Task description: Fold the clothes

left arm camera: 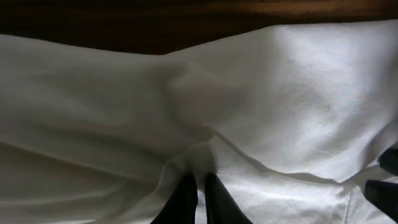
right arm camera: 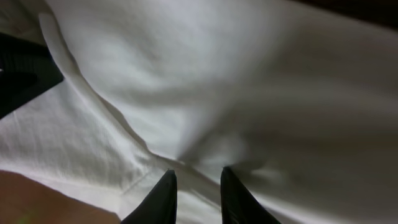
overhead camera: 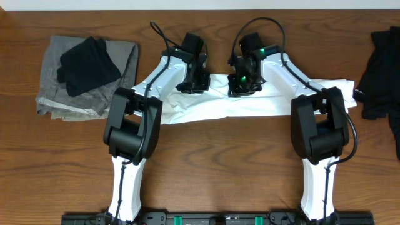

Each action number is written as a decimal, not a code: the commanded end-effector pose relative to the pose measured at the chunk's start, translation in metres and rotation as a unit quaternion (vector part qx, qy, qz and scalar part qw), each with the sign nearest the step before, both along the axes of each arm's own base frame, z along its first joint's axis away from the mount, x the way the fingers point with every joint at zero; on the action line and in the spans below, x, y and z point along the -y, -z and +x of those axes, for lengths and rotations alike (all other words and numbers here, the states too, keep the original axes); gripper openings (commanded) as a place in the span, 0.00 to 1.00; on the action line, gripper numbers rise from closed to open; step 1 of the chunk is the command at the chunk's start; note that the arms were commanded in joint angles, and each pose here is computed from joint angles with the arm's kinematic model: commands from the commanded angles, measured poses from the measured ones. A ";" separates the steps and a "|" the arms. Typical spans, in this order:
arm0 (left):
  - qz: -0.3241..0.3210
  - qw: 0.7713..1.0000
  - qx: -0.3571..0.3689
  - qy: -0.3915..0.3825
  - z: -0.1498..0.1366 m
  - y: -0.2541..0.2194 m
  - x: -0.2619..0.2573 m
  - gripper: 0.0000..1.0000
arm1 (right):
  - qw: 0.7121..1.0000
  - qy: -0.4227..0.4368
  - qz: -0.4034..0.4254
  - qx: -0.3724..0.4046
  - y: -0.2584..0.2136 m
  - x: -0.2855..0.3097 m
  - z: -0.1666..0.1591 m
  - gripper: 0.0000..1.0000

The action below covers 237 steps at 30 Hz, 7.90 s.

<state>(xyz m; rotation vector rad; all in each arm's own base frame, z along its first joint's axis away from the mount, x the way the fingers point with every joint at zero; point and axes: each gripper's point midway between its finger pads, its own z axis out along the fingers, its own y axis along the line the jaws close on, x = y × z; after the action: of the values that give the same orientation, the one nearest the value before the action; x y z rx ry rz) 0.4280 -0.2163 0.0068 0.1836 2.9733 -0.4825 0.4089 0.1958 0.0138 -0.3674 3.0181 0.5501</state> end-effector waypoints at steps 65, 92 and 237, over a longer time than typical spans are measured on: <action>0.005 1.000 -0.019 -0.004 -0.004 0.018 -0.002 0.10 | 0.992 0.110 -0.054 -0.025 0.012 0.050 0.010 0.03; 0.005 1.000 -0.019 -0.004 -0.004 0.018 -0.002 0.10 | 0.984 0.121 -0.006 -0.128 0.010 0.047 -0.031 0.01; 0.027 1.000 -0.007 -0.009 0.001 0.019 -0.010 0.10 | 0.905 0.292 -0.262 -0.166 0.010 0.276 -0.070 0.01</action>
<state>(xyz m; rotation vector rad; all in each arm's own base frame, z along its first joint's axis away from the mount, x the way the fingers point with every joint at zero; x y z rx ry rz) 0.4298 -0.2165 0.0060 0.1840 2.9671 -0.4768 0.3402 -0.0694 0.0006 0.6324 3.3217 -0.2380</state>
